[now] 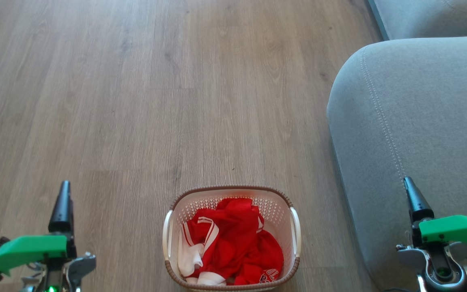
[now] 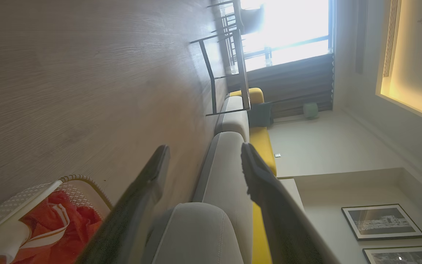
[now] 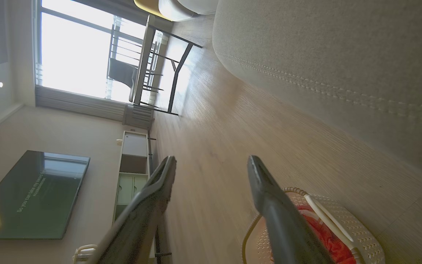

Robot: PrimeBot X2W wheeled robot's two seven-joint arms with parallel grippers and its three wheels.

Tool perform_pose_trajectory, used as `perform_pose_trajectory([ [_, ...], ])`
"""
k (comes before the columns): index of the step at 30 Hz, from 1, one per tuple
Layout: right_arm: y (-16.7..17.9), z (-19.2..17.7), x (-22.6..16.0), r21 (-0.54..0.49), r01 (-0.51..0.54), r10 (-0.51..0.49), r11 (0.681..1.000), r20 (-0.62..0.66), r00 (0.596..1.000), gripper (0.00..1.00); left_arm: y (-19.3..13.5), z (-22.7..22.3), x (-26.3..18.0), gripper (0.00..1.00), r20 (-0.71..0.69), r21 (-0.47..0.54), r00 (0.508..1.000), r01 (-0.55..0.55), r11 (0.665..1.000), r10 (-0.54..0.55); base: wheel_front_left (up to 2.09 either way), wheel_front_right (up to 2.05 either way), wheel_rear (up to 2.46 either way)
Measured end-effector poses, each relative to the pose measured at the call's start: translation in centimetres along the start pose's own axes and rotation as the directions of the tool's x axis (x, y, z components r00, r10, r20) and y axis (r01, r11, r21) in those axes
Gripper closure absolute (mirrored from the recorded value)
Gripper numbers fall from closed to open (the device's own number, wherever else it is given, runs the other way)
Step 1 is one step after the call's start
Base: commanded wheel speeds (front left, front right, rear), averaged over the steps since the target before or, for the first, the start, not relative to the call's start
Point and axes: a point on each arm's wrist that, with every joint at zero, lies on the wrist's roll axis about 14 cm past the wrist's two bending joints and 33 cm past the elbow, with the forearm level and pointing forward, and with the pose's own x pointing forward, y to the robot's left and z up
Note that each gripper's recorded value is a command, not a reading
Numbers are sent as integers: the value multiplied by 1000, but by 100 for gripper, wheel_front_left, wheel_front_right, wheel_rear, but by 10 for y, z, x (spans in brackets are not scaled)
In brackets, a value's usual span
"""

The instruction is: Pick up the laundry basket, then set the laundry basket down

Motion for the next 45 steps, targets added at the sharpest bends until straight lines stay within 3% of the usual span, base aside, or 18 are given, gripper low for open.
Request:
perform_pose_trajectory([
  [12, 35, -4, 11, -221, -102, 103, 970, -5, 995, 0, -32, 24, 6, 0, 89, 162, 994, 44, 986, -59, 0, 0, 0],
  [24, 55, -20, 15, -454, -173, 167, 874, -53, 984, 0, -51, 3, 7, 0, 60, 422, 995, 43, 905, -75, 0, 0, 0],
  [33, 69, -38, 16, -591, -234, 211, 772, -108, 971, 0, -52, -25, 5, 0, 2, 607, 997, 62, 792, -80, 0, 0, 0],
  [43, 67, -50, 15, -713, -253, 214, 653, -146, 966, 0, -40, -44, 1, 0, -23, 825, 999, 35, 565, -28, 0, 0, 0],
  [45, 65, -52, 15, -728, -253, 212, 636, -151, 966, 0, -38, -48, 1, 0, -26, 840, 999, 34, 542, -23, 0, 0, 0],
])
